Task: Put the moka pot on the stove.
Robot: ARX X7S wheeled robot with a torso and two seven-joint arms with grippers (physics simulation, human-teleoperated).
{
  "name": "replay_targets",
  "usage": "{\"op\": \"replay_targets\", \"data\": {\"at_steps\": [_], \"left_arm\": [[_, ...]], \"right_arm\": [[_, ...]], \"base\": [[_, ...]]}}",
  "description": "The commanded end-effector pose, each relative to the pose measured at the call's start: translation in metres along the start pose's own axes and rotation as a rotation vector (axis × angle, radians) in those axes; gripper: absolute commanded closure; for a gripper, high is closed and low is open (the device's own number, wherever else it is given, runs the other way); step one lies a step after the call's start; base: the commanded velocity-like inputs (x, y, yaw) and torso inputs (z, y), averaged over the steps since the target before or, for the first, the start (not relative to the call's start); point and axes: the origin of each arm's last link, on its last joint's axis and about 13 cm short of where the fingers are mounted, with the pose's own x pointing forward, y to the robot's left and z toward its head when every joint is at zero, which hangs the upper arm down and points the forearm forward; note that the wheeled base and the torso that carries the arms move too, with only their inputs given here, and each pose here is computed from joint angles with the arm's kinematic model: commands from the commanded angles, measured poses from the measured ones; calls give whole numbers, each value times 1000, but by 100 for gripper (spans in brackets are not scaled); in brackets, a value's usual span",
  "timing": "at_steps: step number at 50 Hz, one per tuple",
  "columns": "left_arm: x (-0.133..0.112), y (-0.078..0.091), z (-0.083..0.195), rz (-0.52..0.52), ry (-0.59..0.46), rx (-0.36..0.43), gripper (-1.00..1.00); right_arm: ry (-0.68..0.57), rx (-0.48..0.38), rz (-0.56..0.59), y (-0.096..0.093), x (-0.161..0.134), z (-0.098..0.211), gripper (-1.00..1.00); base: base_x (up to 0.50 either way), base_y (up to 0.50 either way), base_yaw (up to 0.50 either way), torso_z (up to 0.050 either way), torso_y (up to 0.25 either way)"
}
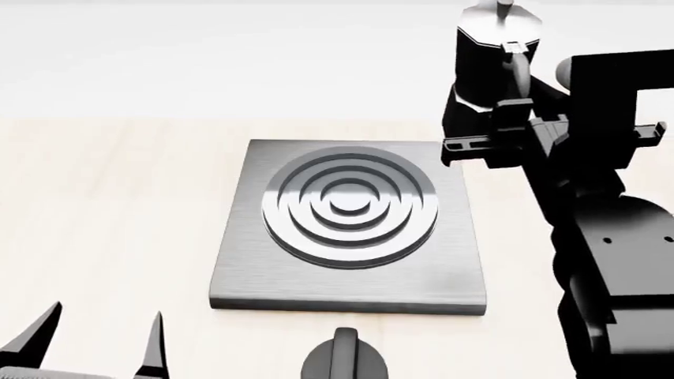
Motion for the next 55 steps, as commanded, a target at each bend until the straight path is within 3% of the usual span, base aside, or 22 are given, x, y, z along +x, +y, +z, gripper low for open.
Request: {"op": "replay_targets", "data": {"at_steps": [1, 37, 55], "left_arm": [[2, -1, 1, -4, 1, 0, -100], [-2, -1, 2, 1, -6, 8, -100], [-1, 0, 3, 3, -5, 8, -100]], "right_arm": [[-66, -35, 58, 17, 20, 25, 100], [-30, 3, 193, 61, 74, 21, 100], [42, 34, 198, 75, 74, 8, 100]], "base": [[0, 0, 0, 0, 0], [0, 0, 0, 0, 1], [0, 0, 0, 0, 1]]}}
